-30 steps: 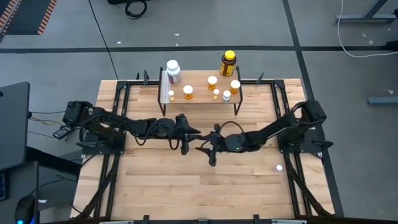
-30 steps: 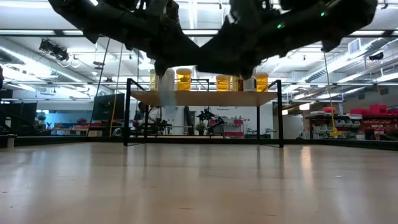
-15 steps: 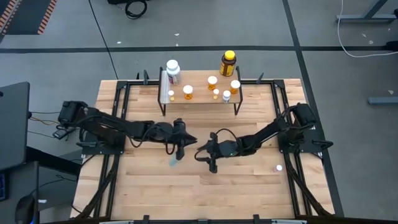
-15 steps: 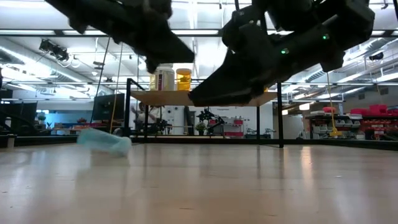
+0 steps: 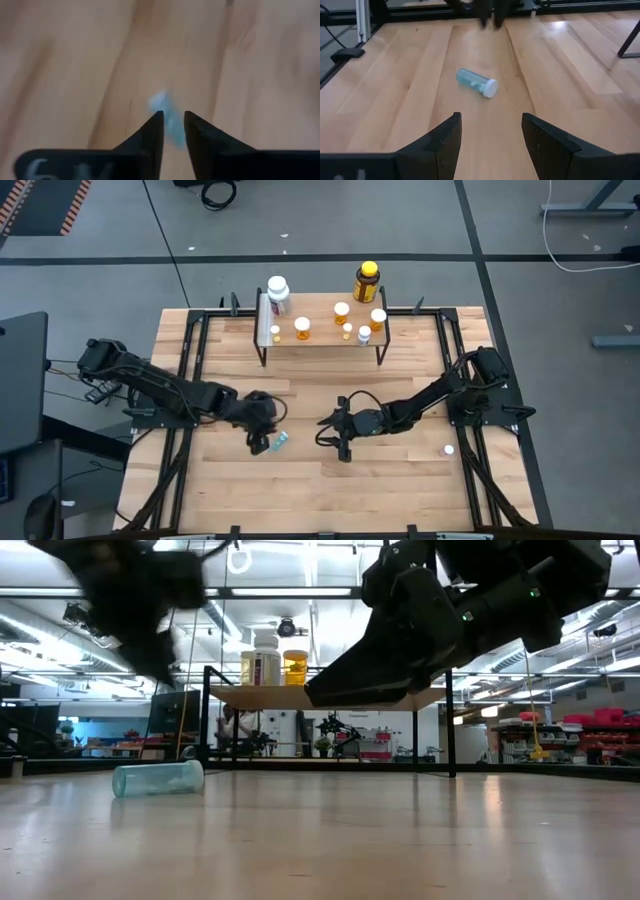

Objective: Pick and place medicine bottles onto shelf by color
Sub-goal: Put the small blue medicine bottle on the shelf

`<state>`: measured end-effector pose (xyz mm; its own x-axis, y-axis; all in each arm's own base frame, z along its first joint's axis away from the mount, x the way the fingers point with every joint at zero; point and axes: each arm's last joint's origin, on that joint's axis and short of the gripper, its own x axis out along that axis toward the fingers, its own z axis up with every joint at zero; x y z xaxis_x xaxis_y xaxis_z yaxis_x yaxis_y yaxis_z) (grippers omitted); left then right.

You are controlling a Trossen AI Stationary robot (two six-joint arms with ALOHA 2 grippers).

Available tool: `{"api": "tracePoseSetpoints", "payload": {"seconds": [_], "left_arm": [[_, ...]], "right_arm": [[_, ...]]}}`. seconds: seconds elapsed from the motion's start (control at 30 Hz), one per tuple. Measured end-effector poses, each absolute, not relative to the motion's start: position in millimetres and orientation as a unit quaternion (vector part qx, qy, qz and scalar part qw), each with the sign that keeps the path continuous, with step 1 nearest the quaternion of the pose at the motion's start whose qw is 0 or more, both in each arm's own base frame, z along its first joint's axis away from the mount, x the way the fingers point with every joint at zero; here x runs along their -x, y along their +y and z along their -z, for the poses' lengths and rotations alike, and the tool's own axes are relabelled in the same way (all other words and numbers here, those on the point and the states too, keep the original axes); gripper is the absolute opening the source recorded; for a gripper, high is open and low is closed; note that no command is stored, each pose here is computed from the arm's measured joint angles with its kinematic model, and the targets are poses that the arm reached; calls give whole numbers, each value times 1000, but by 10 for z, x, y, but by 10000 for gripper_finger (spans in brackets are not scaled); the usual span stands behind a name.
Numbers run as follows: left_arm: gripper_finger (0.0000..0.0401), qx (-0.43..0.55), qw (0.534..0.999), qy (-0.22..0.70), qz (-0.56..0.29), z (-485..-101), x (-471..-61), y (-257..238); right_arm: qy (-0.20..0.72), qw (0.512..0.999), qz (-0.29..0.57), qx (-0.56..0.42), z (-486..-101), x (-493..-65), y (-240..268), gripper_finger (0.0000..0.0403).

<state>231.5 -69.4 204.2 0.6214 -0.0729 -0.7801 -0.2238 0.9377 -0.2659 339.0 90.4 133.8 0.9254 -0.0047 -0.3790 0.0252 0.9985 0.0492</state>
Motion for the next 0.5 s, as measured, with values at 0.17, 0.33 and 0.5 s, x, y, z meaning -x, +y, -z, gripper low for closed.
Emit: {"api": "tracePoseSetpoints", "payload": {"seconds": [0.17,0.33,0.5], "left_arm": [[142,201,852,478,-66,-1967,-2213,-782],[217,248,842,472,-88,-1973,-2233,-751],[276,297,819,483,-86,-1892,-2320,-753]], "right_arm": [[184,983,9,-30,-1366,-3409,898,213],[194,981,0,-29,-1350,-3403,902,213],[224,974,0,-21,-1296,-3378,896,213]]}}
